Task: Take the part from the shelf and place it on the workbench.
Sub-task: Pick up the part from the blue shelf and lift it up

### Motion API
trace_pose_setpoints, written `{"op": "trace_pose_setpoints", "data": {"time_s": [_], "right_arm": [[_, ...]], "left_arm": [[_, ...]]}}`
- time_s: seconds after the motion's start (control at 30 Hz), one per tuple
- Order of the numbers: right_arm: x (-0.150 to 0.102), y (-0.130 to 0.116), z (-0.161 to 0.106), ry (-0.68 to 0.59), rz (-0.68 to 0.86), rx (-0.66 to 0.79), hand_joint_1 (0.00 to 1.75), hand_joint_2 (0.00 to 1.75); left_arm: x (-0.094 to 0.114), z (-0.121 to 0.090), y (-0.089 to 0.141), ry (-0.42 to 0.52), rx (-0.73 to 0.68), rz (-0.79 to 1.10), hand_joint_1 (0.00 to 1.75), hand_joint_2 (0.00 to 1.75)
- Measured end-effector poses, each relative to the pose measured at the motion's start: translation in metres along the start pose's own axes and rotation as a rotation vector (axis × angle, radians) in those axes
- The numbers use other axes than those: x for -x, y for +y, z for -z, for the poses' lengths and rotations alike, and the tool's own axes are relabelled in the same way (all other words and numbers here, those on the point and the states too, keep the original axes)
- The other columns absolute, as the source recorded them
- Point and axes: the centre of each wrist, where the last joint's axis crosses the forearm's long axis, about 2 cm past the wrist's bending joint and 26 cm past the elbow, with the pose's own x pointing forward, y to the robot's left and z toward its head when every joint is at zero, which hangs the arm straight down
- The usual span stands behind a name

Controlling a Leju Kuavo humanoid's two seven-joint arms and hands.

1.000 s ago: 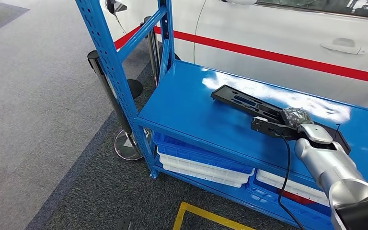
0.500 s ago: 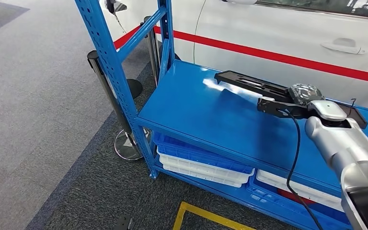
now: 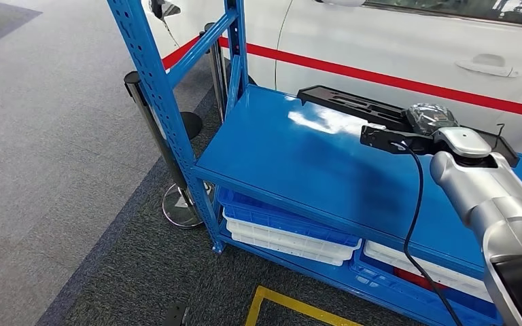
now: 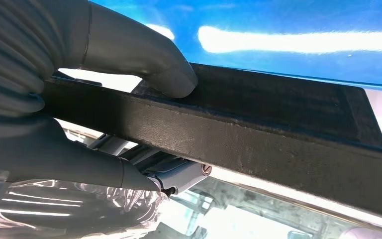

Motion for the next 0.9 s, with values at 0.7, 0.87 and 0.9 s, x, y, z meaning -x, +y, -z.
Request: {"op": "trace_pose_setpoints", "data": {"time_s": [0.7,0.87,0.9], "right_arm": [[-0.003,0.010,-0.002,-0.005,0.001,-0.019,1.75,1.75],[-0.003,0.010,-0.002,-0.005,0.000,-0.019,1.75,1.75],[-0.003,0.010,-0.002,-0.005,0.000,-0.019,1.75,1.75]], "left_arm": [[0.000,0.000,-0.001,0.030,0.031,0.118,0.00,1.75],[0.000,0.000,-0.001,0.030,0.034,0.124,0.00,1.75],[0.001,-0.001,-0.001,0.031,0.035,0.124,0.00,1.75]]}}
